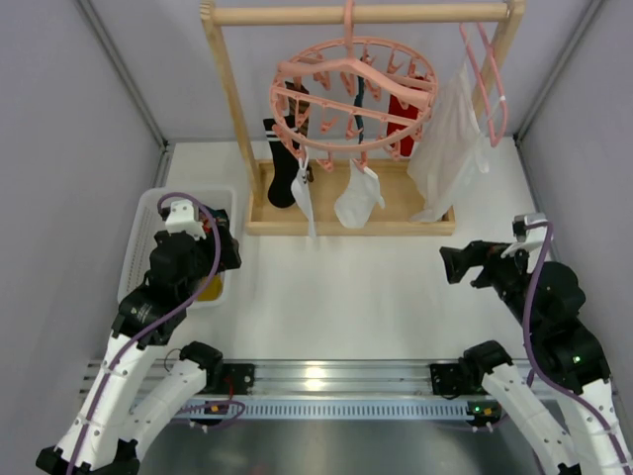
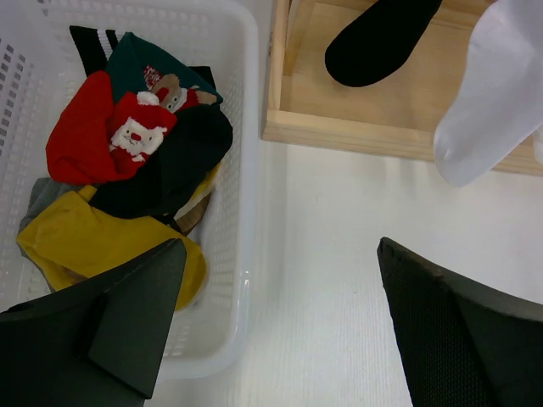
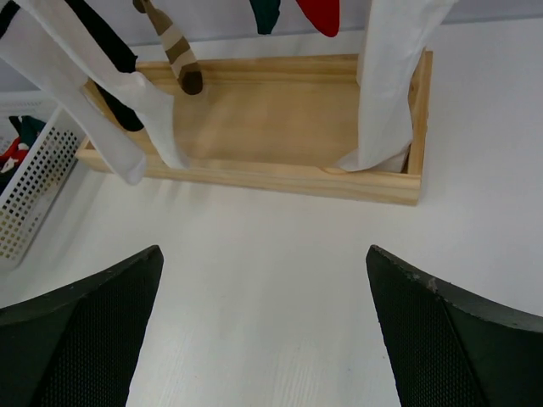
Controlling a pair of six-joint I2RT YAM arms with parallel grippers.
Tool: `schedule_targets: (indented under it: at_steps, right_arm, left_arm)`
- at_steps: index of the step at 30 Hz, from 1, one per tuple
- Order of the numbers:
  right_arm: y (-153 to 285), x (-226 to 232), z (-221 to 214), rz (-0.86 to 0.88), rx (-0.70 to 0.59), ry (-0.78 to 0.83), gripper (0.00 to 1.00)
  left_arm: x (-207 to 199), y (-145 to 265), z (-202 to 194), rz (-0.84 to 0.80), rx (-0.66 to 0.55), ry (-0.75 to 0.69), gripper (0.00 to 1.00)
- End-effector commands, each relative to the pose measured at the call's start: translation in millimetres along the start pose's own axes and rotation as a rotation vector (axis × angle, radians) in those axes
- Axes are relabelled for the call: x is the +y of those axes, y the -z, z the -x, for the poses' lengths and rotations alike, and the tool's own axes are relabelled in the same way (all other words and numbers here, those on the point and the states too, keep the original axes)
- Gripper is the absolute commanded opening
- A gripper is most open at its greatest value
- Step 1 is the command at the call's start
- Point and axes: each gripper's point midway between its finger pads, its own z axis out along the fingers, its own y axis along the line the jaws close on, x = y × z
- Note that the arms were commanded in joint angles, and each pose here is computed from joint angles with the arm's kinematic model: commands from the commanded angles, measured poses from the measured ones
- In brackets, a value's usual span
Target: Remove the socks clipped to the hanger
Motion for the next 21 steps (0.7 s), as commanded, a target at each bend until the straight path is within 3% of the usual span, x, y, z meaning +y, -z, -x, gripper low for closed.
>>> schedule_targets:
  at_steps: [1, 12, 15, 21]
  right_arm:
    - [-0.8, 3.5, 15.6, 0.015, -0.069, -0.017, 0.99]
    - [-16.2, 31.3, 14.3, 0.190, -0.147, -0.032, 1.00]
    - [-34.2, 48.2, 3.9, 0.289, -0.103, -0.025, 1.00]
    - [-72.1, 93.3, 6.2, 0.572, -0.164, 0.055, 1.00]
  left_arm:
    - [-3.5, 0.0, 9.5, -0.012, -0.042, 0.025, 0.98]
    - [-4.7, -0.2, 8.9, -0.018, -0.039, 0.028, 0.98]
    - [-6.4, -0.4, 8.5, -0.026, -0.036, 0.025, 0.98]
    - [-7.6, -0.3, 8.1, -0.033, -0.033, 0.026, 0.98]
